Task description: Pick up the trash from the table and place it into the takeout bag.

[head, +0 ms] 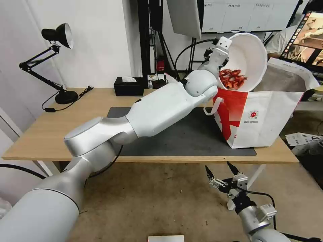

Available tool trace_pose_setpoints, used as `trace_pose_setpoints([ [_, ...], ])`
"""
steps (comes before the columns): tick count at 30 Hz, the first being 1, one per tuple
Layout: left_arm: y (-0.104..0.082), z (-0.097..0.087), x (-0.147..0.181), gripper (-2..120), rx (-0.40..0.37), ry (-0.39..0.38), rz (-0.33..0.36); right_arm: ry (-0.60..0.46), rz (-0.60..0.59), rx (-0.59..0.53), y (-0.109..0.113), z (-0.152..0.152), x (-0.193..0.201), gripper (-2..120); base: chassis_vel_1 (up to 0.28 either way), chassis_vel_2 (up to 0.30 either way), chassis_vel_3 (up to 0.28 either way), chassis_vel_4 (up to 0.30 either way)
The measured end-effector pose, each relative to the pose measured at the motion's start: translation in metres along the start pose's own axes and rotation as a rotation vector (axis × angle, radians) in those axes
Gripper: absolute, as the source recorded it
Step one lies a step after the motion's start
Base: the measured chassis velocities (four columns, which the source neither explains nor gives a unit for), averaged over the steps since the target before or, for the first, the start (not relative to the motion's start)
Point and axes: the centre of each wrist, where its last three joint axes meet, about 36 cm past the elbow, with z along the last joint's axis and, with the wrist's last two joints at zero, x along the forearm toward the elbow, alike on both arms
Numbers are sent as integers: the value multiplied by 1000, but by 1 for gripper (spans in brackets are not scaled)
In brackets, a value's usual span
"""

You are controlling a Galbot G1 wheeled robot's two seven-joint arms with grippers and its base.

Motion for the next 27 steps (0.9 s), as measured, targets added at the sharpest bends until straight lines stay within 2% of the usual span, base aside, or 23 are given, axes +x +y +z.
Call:
trace_pose_setpoints([
  [3, -5, 1, 2, 0, 11, -15, 46, 0, 0, 0, 0, 0, 0, 100, 0, 0, 0, 0],
  [12, -9, 10, 3, 0, 15, -14, 105, 0, 0, 0, 0, 0, 0, 100, 0, 0, 0, 0],
  [20, -19, 19, 7, 0, 3, 2, 183, 0, 0, 0, 0, 0, 0, 100, 0, 0, 0, 0],
  [23, -23, 22, 8, 4, -7, 9, 199, 0, 0, 0, 0, 0, 0, 100, 0, 0, 0, 0],
  [26, -28, 27, 10, 20, -26, 19, 215, 0, 0, 0, 0, 0, 0, 100, 0, 0, 0, 0],
  [27, -28, 27, 10, 20, -26, 19, 215, 0, 0, 0, 0, 0, 0, 100, 0, 0, 0, 0],
])
